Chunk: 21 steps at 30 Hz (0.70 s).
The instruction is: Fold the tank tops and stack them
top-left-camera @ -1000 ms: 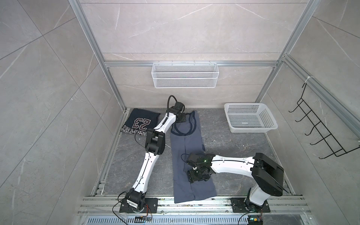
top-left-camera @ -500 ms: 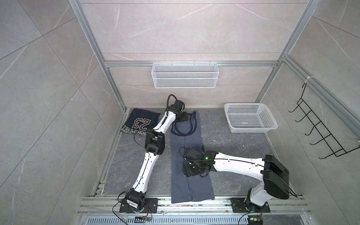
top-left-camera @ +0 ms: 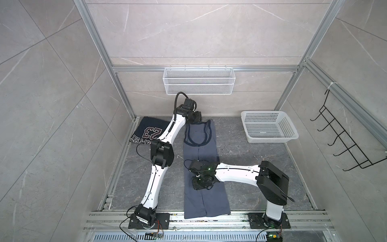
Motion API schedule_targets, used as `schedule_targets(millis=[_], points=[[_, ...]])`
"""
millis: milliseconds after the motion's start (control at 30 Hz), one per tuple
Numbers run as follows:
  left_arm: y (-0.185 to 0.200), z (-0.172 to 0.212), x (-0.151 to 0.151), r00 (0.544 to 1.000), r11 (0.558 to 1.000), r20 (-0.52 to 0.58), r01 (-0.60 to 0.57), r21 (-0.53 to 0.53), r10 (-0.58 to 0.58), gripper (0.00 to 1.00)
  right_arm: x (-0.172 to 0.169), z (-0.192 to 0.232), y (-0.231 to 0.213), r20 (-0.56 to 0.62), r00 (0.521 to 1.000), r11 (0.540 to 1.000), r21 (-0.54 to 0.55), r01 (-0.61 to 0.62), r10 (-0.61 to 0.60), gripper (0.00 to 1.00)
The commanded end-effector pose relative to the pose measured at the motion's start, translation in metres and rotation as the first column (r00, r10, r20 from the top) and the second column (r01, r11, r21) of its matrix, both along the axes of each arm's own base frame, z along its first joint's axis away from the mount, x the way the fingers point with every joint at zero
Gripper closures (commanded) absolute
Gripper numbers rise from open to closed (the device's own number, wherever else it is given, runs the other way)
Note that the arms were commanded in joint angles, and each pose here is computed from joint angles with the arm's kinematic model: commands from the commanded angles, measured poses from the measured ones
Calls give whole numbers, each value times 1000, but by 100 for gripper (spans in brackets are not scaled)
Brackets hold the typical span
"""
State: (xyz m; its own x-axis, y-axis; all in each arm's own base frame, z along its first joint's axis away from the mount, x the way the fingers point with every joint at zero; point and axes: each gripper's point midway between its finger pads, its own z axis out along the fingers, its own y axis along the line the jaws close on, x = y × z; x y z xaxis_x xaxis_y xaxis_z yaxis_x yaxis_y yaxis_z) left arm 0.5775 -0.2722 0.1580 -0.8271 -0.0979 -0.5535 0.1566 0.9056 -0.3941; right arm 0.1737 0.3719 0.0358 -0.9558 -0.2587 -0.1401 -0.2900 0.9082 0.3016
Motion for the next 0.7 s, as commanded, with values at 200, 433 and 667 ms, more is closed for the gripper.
schedule_targets(millis=[200,433,667], points=[[43,-10,22,990,988,24,-139,71,138,31,-8,0,-20,-11,999,999,-17,43,-44,99],[56,-38,37,985,980,29,-172,98,169,32,-22,-5,-49,-35,993,993,-30,113,-114,100],[57,-72,39,983,976,-11,-181,118,184,34,-27,-7,-63,-41,988,988,-60,143,-146,100]])
